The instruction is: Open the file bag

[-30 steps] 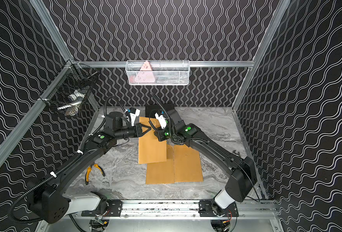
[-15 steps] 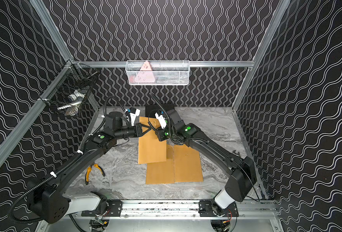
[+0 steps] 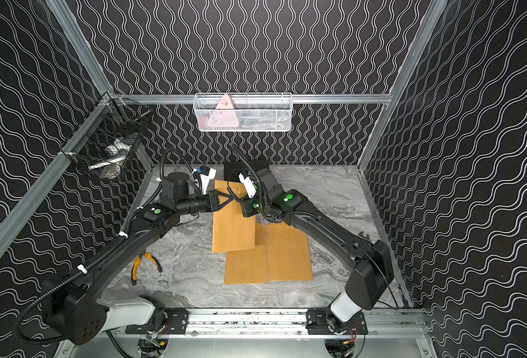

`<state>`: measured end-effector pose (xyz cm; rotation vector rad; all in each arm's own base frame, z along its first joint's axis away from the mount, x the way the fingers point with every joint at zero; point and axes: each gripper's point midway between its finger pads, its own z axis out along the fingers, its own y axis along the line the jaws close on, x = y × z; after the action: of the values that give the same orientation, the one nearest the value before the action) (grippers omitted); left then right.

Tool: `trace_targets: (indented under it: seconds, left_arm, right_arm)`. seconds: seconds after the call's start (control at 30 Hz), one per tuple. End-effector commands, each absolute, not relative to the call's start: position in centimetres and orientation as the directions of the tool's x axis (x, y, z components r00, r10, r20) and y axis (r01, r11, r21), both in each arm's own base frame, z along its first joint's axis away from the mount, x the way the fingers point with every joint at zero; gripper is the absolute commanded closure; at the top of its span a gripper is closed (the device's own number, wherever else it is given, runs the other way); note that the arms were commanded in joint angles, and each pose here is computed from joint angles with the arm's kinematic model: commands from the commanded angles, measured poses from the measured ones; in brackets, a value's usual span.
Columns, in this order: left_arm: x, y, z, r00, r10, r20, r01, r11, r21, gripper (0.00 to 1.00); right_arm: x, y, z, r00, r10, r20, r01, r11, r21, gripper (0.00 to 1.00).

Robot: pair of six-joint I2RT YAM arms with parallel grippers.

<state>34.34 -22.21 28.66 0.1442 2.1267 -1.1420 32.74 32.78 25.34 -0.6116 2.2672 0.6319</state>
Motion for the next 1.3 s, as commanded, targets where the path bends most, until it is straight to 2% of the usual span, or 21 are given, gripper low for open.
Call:
trace_targets:
  seconds: [0.0,1.27]
  left_arm:
    - [34.0,-22.9,30.2,-0.721,-0.212,-0.659,0.469,0.551,-0.691,1.0]
    - [33.9,-22.9,28.9,-0.739,-0.213,-0.64,0.45,0.551,-0.703,1.0]
  right_arm:
    - [33.2,33.1,26.1,-0.622,-0.225,-0.75,-0.59,0.764,0.26,1.0]
    - [33.8,34.5,29.8,-0.585,-0.162,-0.794,-0.61,0.733,0.3,1.0]
